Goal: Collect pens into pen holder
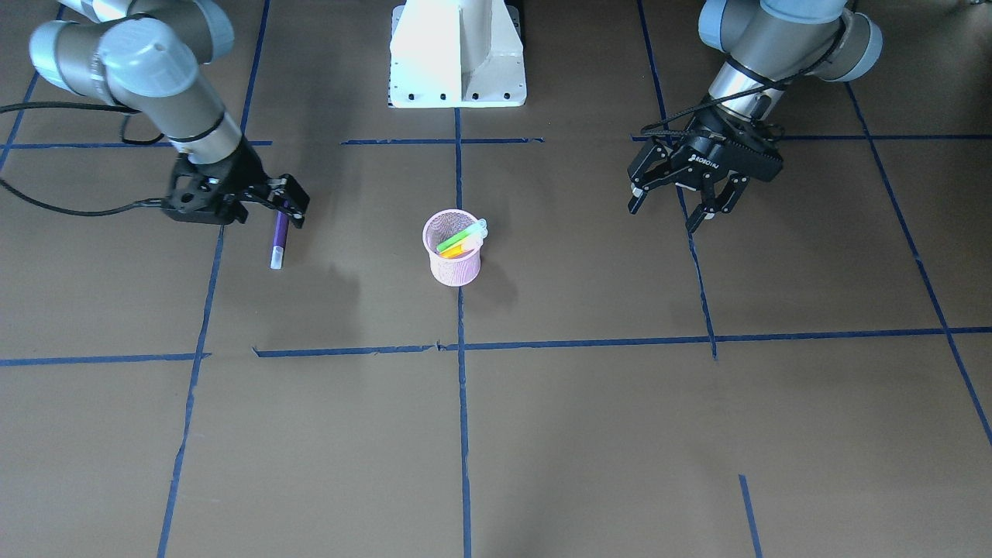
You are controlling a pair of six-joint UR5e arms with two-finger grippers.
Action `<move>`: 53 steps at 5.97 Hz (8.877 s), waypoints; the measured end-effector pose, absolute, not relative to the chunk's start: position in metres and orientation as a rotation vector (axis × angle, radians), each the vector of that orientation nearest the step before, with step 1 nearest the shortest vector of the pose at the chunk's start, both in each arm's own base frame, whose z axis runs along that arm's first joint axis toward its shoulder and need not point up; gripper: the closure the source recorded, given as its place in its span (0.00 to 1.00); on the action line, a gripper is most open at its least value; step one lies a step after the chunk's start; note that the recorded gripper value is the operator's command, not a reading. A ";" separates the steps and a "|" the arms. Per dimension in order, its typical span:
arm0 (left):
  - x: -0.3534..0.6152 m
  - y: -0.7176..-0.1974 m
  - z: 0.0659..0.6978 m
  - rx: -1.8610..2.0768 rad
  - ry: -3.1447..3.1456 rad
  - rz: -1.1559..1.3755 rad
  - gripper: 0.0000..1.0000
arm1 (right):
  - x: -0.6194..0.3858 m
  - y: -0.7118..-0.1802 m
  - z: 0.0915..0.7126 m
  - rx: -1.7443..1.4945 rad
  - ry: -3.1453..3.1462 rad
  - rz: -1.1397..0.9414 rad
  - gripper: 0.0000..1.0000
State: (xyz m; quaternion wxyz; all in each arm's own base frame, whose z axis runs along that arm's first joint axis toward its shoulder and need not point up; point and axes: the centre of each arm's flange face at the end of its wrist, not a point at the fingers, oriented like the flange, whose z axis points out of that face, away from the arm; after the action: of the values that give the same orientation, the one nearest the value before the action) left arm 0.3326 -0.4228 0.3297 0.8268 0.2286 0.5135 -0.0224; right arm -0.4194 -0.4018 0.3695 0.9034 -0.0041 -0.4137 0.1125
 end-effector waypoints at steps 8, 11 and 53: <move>0.323 -0.435 0.340 0.394 0.948 -0.052 0.01 | -0.450 -0.404 0.404 0.000 -0.762 0.238 1.00; 0.322 -0.435 0.343 0.393 0.942 -0.055 0.01 | -0.445 -0.404 0.400 0.010 -0.767 0.241 1.00; -0.050 -0.447 0.667 -0.031 0.782 0.190 0.00 | 0.048 -0.423 0.673 0.000 -0.751 -0.234 0.00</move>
State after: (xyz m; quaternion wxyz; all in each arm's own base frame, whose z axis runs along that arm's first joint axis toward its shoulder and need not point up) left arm -0.0498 -0.4470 0.6670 0.9200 -0.0149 0.3806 0.0923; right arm 0.0480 -0.4233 0.6726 0.9237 0.0000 -0.3658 -0.1140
